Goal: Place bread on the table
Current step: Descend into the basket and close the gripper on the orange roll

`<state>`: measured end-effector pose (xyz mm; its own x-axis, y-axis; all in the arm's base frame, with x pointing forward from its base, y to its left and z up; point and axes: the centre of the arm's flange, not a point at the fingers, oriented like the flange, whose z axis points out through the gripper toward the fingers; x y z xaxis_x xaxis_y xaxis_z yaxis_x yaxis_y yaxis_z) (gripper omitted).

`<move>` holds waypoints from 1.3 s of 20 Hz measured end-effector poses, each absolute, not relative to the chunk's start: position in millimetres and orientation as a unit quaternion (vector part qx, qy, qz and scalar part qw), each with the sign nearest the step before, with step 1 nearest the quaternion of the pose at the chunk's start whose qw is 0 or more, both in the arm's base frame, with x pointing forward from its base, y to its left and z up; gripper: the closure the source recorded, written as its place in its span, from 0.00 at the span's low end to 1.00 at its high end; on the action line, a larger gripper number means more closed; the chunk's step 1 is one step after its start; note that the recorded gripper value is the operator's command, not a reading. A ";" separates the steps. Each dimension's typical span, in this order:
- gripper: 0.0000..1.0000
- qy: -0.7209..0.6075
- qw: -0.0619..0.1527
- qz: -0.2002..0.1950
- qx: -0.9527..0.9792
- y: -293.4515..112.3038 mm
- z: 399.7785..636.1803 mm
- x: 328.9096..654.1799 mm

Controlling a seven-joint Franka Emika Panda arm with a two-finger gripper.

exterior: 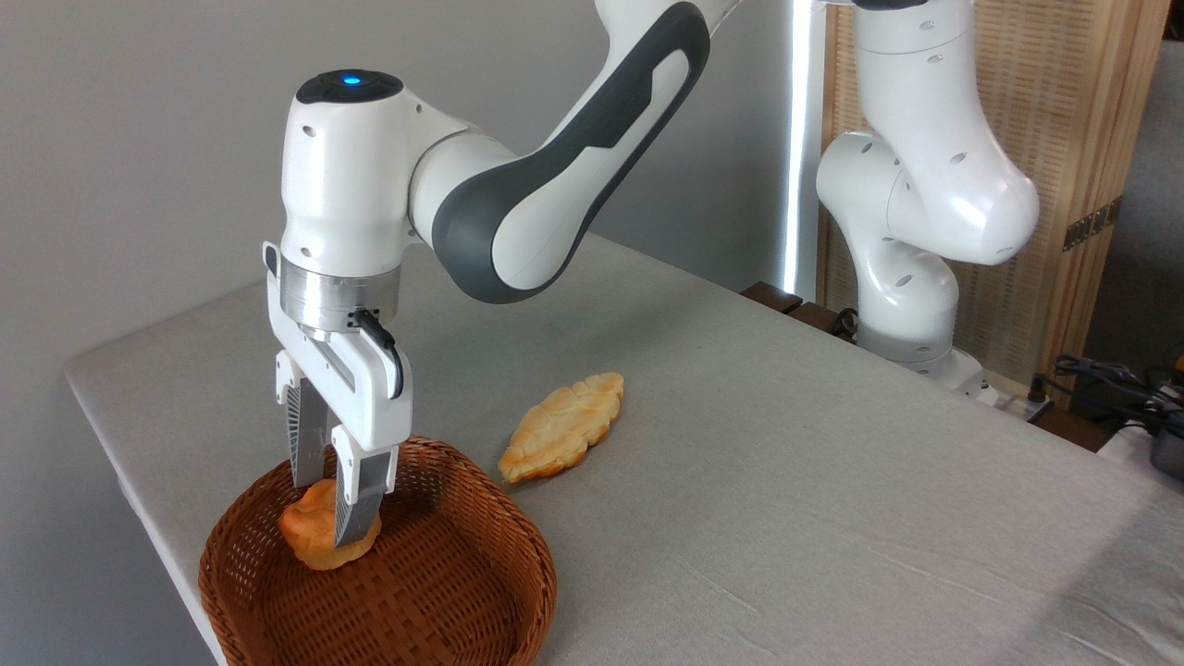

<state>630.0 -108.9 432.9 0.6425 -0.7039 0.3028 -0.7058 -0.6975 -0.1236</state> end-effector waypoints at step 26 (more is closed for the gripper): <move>0.63 -0.409 0.001 0.162 0.898 -108.0 427.3 632.5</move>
<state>632.5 -108.0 427.3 0.6135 -0.7337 0.2922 -0.7341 -0.6662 -0.1314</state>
